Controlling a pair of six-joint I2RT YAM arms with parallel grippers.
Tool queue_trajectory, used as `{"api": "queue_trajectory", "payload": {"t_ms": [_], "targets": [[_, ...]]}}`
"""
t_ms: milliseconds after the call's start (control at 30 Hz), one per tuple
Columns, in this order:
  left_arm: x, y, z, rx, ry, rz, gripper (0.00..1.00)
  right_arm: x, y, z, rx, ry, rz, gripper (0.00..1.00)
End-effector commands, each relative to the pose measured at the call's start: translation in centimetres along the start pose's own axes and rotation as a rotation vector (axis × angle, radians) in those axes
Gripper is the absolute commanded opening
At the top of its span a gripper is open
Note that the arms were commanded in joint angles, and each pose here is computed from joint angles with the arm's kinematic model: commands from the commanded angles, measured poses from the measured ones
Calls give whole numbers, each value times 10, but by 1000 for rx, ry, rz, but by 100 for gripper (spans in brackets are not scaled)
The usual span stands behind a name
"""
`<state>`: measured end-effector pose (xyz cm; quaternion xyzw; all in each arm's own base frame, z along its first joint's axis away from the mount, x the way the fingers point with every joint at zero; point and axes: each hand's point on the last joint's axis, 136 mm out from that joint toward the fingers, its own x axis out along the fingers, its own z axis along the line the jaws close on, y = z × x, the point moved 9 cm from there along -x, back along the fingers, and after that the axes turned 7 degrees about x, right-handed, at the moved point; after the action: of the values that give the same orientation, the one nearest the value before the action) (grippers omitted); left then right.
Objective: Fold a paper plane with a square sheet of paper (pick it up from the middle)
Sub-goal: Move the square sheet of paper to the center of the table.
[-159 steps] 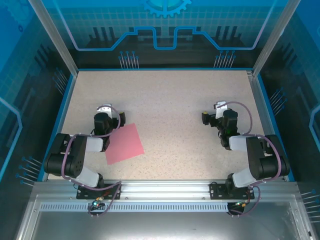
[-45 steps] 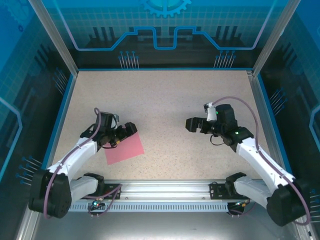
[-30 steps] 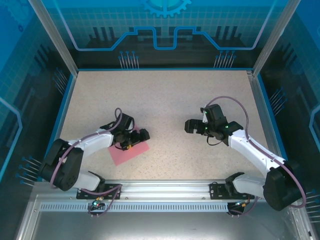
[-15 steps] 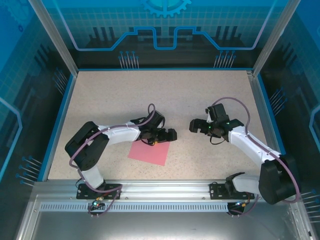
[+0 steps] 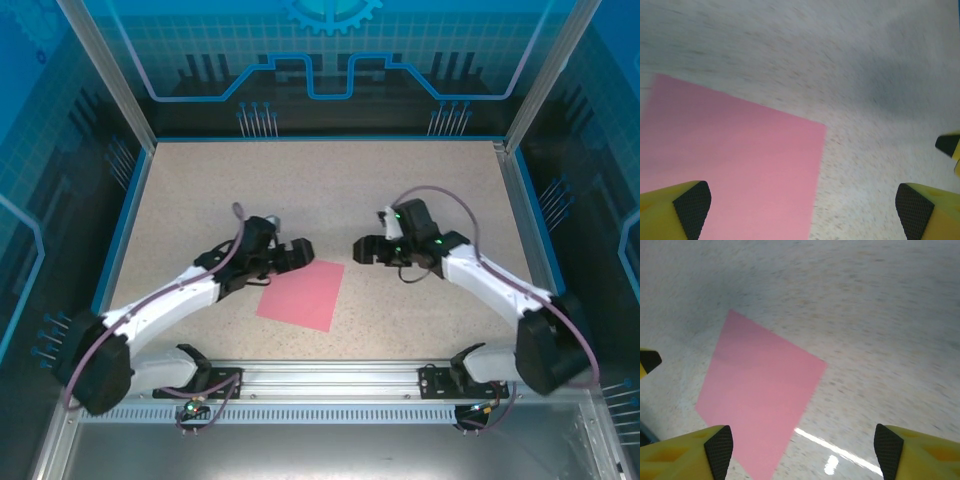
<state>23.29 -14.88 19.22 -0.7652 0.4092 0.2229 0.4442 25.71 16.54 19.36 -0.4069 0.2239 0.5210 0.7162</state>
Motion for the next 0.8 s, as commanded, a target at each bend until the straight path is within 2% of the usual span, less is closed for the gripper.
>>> {"api": "queue_trajectory", "payload": {"t_ms": [0, 100, 200, 367, 600, 767], "targets": [[-15, 13, 43, -106, -145, -34, 99, 25, -10, 42, -82, -89, 67, 73], [-30, 20, 66, -167, -176, -69, 98, 56, -11, 72, -131, -130, 155, 68], [-40, 26, 78, -171, -203, -75, 98, 85, -7, 95, -158, -132, 234, 63], [-46, 31, 88, -172, -241, -70, 99, 114, 20, 117, -157, -117, 329, 59], [-49, 27, 89, -158, -238, -80, 98, 126, 80, 106, -137, -63, 405, 59], [-47, 24, 85, -141, -207, -67, 98, 127, 99, 83, -120, -7, 445, 59]]}}
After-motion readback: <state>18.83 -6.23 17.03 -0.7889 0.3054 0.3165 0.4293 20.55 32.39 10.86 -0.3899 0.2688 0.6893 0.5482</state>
